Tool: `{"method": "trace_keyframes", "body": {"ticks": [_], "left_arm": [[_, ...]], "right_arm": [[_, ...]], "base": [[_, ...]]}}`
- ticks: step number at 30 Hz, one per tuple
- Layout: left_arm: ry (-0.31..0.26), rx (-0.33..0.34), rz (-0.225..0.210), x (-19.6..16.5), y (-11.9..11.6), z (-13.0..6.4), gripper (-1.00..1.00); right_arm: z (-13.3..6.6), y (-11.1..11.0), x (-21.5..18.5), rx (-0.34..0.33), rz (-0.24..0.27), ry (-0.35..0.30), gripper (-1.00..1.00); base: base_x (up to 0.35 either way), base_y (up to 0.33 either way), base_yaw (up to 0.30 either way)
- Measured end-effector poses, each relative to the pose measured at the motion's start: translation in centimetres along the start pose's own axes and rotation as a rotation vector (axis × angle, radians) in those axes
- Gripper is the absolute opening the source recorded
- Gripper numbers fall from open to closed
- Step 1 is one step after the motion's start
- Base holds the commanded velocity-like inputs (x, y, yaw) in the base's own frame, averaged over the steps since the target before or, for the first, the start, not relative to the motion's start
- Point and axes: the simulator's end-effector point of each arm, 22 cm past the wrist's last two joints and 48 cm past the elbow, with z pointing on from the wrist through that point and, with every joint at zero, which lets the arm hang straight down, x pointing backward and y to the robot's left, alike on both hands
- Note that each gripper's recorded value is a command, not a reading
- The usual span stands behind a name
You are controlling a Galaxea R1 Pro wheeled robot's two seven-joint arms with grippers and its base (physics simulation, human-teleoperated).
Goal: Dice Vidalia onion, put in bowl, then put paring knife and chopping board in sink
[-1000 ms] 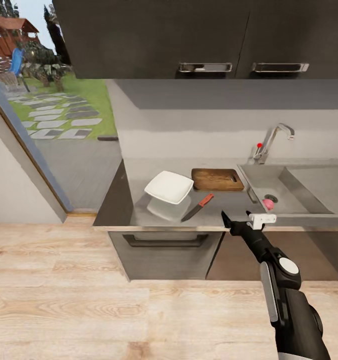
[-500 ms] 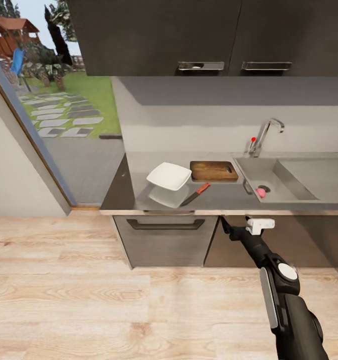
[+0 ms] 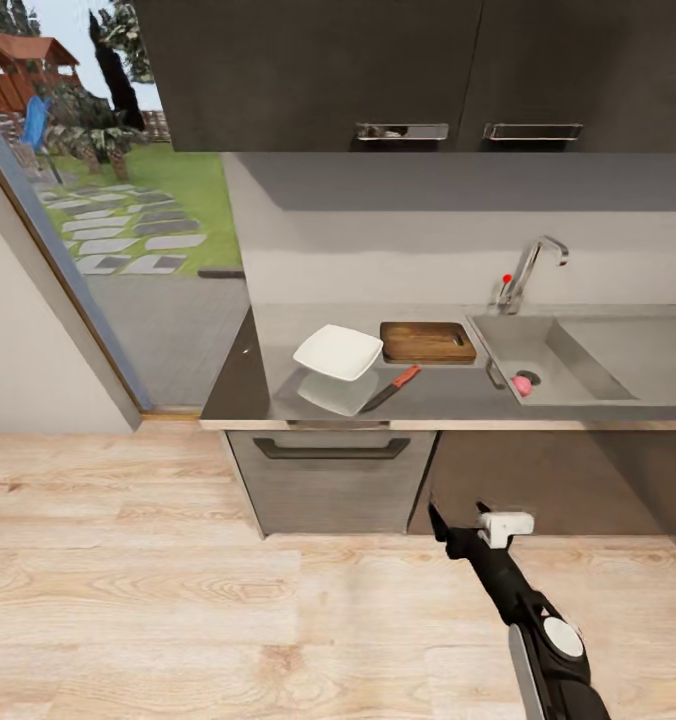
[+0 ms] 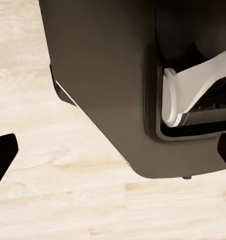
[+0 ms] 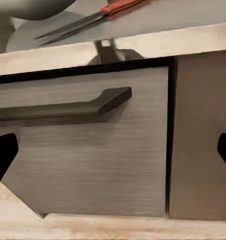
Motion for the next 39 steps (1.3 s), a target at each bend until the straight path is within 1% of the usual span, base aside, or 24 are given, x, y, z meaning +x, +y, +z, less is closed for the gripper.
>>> {"method": "trace_keyframes", "body": {"ticks": [2, 3, 4, 8, 9, 10, 11, 13, 15, 16, 17, 19, 20, 21, 22, 24, 27, 28, 30, 33, 35, 36, 37, 39], "left_arm": [[-0.016, -0.006, 0.004, -1.2, 0.5, 0.3, 1.00], [-0.030, -0.010, 0.008, -2.2, 0.8, 0.5, 1.00], [-0.038, -0.012, 0.009, -2.7, 1.0, 0.6, 1.00], [-0.052, -0.014, 0.011, -3.8, 1.2, 0.8, 1.00], [-0.062, -0.016, 0.012, -4.5, 1.4, 1.0, 1.00], [-0.065, -0.016, 0.013, -4.7, 1.4, 1.0, 1.00], [-0.066, -0.016, 0.013, -4.8, 1.4, 1.0, 1.00], [-0.069, -0.016, 0.013, -5.0, 1.4, 1.1, 1.00], [-0.071, -0.017, 0.013, -5.2, 1.5, 1.1, 1.00], [-0.072, -0.018, 0.013, -5.2, 1.5, 1.1, 1.00], [-0.078, -0.020, 0.012, -5.5, 1.5, 1.1, 1.00], [-0.087, -0.039, 0.004, -6.2, 2.0, 1.2, 1.00], [-0.096, -0.101, -0.019, -7.1, 3.6, 1.3, 1.00], [-0.098, -0.133, -0.028, -7.3, 4.3, 1.3, 1.00], [-0.098, -0.148, -0.031, -7.4, 4.5, 1.3, 1.00], [-0.099, -0.181, -0.048, -7.5, 5.1, 1.2, 1.00], [-0.094, -0.193, -0.083, -7.4, 5.1, 1.2, 1.00], [-0.087, -0.192, -0.127, -7.1, 4.8, 1.3, 1.00], [-0.083, -0.191, -0.156, -6.9, 4.6, 1.3, 1.00], [-0.080, -0.189, -0.177, -6.7, 4.5, 1.3, 1.00], [-0.082, -0.185, -0.187, -6.7, 4.4, 1.4, 1.00], [-0.079, -0.183, -0.189, -6.5, 4.3, 1.4, 1.00], [-0.074, -0.181, -0.189, -6.3, 4.3, 1.4, 1.00], [-0.070, -0.180, -0.188, -6.0, 4.2, 1.4, 1.00]], "right_arm": [[-1.0, 0.3, 2.3, -0.011, 0.000, 0.039, 1.00], [-1.9, 0.6, 4.5, -0.024, -0.004, 0.077, 1.00], [-2.6, 0.8, 5.8, -0.033, -0.008, 0.095, 1.00], [-4.5, 1.4, 9.2, -0.050, -0.027, 0.117, 1.00], [-5.8, 1.8, 12.6, -0.058, -0.022, 0.165, 1.00], [-6.6, 1.9, 14.8, -0.060, -0.009, 0.206, 1.00], [-7.0, 1.9, 15.9, -0.061, -0.002, 0.227, 1.00], [-8.3, 1.7, 19.1, -0.061, 0.012, 0.293, 1.00], [-10.0, 1.2, 22.4, -0.059, 0.021, 0.364, 1.00], [-10.5, 1.0, 23.2, -0.059, 0.022, 0.379, 1.00], [-12.7, 0.5, 26.4, -0.059, 0.022, 0.438, 1.00], [-14.9, 0.0, 29.0, -0.060, 0.022, 0.476, 1.00], [-17.2, 0.1, 31.4, -0.064, 0.028, 0.515, 1.00], [-18.5, 0.3, 32.8, -0.064, 0.039, 0.543, 1.00], [-19.2, 0.4, 33.3, -0.064, 0.045, 0.557, 1.00], [-21.7, 0.4, 35.5, -0.064, 0.059, 0.611, 1.00], [-24.1, 0.7, 37.1, -0.064, 0.070, 0.648, 1.00], [-26.2, 0.9, 38.4, -0.057, 0.078, 0.679, 1.00], [-27.7, 0.8, 39.3, -0.036, 0.083, 0.708, 1.00], [-29.8, 0.3, 40.5, 0.005, 0.083, 0.751, 1.00], [-32.1, -0.5, 41.7, 0.051, 0.079, 0.801, 1.00], [-34.2, -1.5, 42.5, 0.091, 0.071, 0.848, 1.00], [-35.4, -2.6, 42.9, 0.121, 0.060, 0.874, 1.00], [-36.2, -3.8, 43.0, 0.150, 0.044, 0.889, 1.00]], "base": [[0.000, 0.000, 0.000], [0.000, 0.000, 0.000], [0.000, 0.000, 0.000], [0.000, 0.000, 0.000], [0.000, 0.000, 0.000], [0.000, 0.000, 0.000], [0.000, 0.000, 0.000], [0.000, 0.000, 0.000], [0.000, 0.000, 0.000], [0.000, 0.000, 0.000], [0.000, 0.000, 0.000], [0.000, 0.000, 0.000], [0.000, 0.000, 0.000], [0.000, 0.000, 0.000], [0.000, 0.000, 0.000], [0.000, 0.000, 0.000], [0.000, 0.000, 0.000], [0.000, 0.000, 0.000], [0.000, 0.000, 0.000], [0.000, 0.000, 0.000], [0.000, 0.000, 0.000], [0.000, 0.000, 0.000], [0.000, 0.000, 0.000], [0.000, 0.000, 0.000]]}}
